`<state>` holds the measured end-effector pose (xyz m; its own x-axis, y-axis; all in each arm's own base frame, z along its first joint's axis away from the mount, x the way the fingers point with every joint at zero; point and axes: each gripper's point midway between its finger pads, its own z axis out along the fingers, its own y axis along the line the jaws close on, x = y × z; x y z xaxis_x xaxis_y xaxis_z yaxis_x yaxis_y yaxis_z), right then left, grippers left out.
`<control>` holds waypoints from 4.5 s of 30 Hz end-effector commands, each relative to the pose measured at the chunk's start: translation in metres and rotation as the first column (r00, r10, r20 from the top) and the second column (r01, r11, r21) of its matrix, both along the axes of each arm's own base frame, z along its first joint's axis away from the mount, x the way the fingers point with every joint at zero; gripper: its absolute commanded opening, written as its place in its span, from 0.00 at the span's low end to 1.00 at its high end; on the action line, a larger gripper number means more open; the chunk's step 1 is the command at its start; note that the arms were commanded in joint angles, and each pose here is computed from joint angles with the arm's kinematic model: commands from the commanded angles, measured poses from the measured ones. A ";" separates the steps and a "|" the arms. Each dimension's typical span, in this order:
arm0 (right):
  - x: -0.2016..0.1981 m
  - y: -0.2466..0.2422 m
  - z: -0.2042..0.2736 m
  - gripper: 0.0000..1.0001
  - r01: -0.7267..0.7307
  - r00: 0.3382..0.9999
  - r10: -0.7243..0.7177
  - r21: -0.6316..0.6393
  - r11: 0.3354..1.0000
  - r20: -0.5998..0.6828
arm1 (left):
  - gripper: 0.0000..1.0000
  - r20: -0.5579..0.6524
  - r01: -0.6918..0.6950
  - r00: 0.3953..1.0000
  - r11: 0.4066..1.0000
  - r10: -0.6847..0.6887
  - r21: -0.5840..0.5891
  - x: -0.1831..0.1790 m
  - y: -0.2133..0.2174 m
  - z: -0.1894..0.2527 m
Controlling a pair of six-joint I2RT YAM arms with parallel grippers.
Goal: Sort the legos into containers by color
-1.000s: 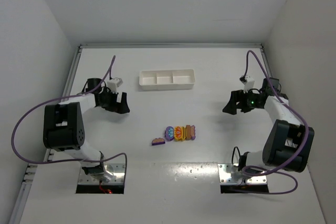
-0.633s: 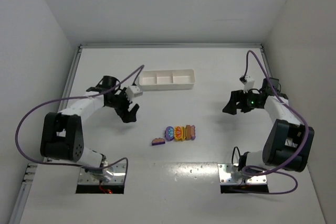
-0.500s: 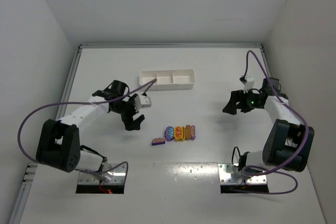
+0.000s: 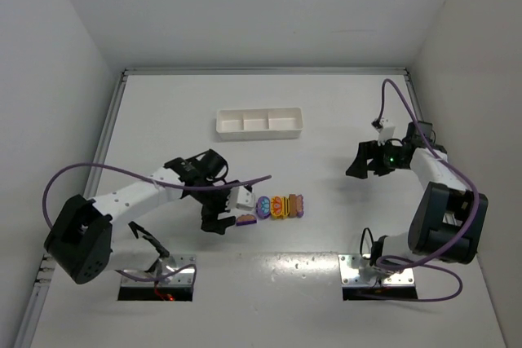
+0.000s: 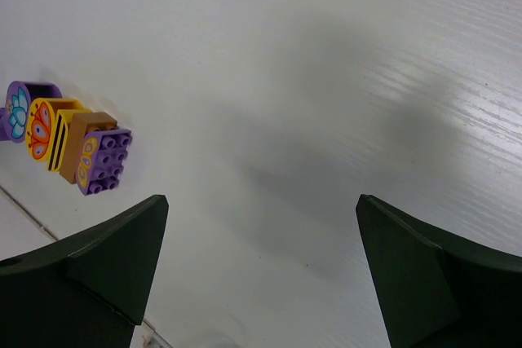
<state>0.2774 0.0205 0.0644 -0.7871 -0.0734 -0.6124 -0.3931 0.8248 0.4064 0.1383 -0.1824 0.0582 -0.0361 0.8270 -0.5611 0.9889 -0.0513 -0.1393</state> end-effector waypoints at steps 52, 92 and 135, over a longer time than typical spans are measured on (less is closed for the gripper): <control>0.007 -0.002 0.005 0.99 -0.026 0.999 0.026 -0.004 1.000 0.023 | 0.05 0.252 -0.247 0.944 0.964 0.214 0.103 0.034 -0.055 -0.039; 0.006 -0.003 -0.001 0.99 -0.023 1.000 0.023 -0.004 1.000 0.003 | 0.03 0.199 -0.888 0.294 0.344 0.935 -0.306 0.351 0.004 0.063; 0.003 -0.002 -0.003 0.99 -0.023 1.000 0.023 0.002 1.000 -0.014 | 0.75 0.098 -0.223 0.966 0.964 0.238 -0.146 0.079 -0.054 0.015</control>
<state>0.2692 0.0217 0.0517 -0.8245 -0.0742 -0.5610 -0.3726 0.8174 0.4394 0.2087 -0.2176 0.0514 -0.2283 0.7671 -0.5995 0.9735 0.1889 -0.1290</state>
